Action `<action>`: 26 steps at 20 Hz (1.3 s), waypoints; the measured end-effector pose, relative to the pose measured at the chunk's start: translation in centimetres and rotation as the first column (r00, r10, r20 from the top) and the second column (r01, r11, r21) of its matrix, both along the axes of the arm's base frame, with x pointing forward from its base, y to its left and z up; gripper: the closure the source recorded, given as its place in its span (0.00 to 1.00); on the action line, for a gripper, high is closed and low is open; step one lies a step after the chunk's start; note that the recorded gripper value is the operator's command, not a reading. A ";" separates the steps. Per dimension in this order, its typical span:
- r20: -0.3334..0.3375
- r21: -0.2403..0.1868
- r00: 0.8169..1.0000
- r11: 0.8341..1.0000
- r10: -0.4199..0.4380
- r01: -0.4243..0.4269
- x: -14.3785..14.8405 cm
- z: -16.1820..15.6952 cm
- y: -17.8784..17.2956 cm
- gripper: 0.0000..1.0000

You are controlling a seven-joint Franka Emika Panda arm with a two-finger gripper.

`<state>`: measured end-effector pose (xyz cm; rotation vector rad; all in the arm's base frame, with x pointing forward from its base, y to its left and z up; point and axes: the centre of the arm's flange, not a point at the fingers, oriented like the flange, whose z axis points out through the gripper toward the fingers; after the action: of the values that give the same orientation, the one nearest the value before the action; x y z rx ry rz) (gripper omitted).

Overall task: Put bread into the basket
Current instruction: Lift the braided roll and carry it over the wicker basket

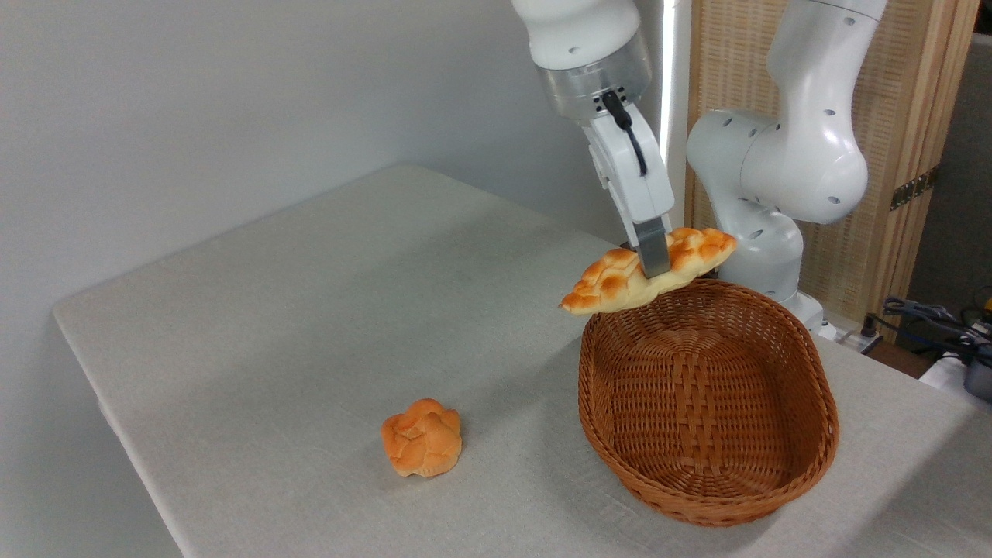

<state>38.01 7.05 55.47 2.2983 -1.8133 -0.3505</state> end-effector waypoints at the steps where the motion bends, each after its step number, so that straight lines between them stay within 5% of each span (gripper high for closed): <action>1: -0.007 -0.001 1.000 1.000 -0.003 0.003 -0.1 -0.1 -0.1 0.67; 10: -0.111 -0.022 0.991 0.997 -0.080 0.078 -0.9 -4.6 -1.9 0.31; 20: -0.138 -0.002 0.984 0.994 -0.113 0.113 -1.2 -5.5 -1.3 0.25; 23: -0.140 -0.004 0.984 0.994 -0.112 0.113 -1.2 -5.6 -1.2 0.04; 26: -0.145 -0.004 0.983 0.994 -0.112 0.113 -1.2 -5.8 -1.3 0.00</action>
<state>36.82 5.80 49.65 2.1172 -1.8754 -0.5254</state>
